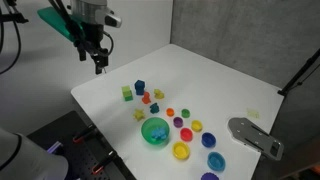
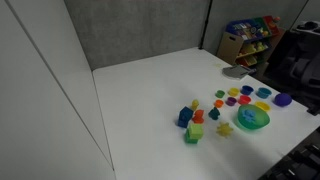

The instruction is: Put the yellow blob in the green bowl

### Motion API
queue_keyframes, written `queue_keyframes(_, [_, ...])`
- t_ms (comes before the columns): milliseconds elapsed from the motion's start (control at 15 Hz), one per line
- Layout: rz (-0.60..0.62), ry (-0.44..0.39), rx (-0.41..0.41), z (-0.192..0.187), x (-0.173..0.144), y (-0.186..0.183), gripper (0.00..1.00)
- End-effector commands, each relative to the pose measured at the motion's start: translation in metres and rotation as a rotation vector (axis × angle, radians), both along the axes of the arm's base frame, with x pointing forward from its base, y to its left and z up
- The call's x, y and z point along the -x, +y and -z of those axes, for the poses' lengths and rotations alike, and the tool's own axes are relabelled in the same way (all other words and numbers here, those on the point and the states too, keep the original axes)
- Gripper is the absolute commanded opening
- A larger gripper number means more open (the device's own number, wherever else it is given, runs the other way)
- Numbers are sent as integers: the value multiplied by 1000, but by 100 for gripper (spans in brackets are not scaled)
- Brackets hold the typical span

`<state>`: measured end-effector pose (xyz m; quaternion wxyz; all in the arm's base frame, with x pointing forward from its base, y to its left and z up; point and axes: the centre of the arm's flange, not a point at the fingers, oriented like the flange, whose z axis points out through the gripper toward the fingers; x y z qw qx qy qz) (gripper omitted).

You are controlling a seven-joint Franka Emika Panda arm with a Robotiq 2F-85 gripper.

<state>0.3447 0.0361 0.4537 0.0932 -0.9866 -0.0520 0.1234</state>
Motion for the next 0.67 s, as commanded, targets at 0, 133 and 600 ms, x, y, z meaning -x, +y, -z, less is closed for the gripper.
queue_keyframes(0, [0, 0, 0, 0, 0, 0, 100])
queue_keyframes(133, [0, 0, 0, 0, 0, 0, 100])
queue_keyframes(600, [-11, -68, 40, 18, -44, 14, 100])
